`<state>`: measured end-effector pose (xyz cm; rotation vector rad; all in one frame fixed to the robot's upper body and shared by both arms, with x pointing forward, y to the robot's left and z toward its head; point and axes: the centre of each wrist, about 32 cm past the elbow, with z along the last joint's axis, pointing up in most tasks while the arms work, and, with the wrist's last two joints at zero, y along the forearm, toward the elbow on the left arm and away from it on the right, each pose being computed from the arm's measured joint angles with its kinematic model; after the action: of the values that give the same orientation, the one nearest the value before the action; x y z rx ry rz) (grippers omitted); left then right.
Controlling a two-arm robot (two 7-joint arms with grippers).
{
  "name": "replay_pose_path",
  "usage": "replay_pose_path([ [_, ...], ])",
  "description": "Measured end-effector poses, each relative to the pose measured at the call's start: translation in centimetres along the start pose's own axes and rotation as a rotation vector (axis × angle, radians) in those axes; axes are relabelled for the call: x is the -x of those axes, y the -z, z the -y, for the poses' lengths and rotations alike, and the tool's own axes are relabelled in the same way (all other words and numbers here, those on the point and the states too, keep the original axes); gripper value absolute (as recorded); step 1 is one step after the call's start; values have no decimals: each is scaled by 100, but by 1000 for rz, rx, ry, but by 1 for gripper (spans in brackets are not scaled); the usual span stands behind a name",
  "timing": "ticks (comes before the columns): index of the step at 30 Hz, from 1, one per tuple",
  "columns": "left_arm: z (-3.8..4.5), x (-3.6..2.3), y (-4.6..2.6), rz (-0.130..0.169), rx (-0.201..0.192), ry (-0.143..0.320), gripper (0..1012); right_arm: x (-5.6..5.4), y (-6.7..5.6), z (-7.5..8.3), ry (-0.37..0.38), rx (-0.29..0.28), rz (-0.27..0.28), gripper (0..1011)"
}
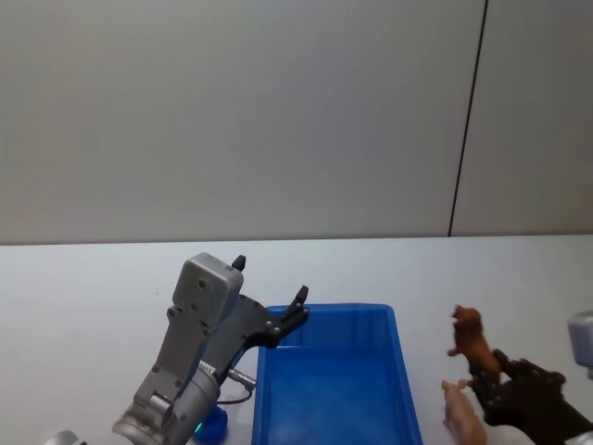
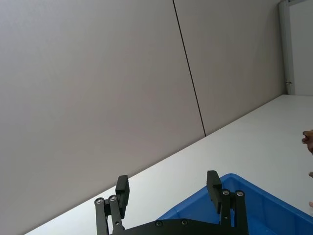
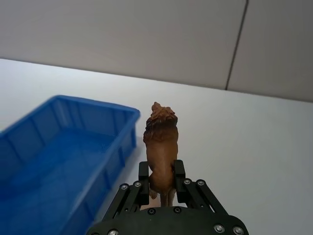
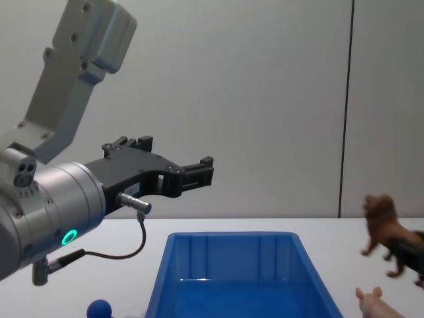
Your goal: Pick up the two dolls from the table and place them into the box.
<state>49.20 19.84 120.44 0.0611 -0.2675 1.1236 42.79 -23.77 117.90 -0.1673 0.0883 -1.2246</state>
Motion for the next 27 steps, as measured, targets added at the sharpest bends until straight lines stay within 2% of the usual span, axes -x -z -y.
replay_pose_path([
  [7, 0, 0, 0, 0, 0, 0, 1001, 96, -132, -117, -101, -48, 9, 281],
  [18, 0, 0, 0, 0, 0, 0, 1001, 255, -234, -342, -254, -77, 16, 290],
  [21, 0, 0, 0, 0, 0, 0, 1001, 298, -258, -423, -296, -79, 18, 345],
  [24, 0, 0, 0, 0, 0, 0, 1001, 335, -284, -507, -333, -81, 19, 473],
  [25, 0, 0, 0, 0, 0, 0, 1001, 343, -288, -525, -342, -79, 20, 473],
  [26, 0, 0, 0, 0, 0, 0, 1001, 358, -299, -562, -355, -78, 21, 533],
  [27, 0, 0, 0, 0, 0, 0, 1001, 364, -304, -578, -359, -77, 21, 546],
])
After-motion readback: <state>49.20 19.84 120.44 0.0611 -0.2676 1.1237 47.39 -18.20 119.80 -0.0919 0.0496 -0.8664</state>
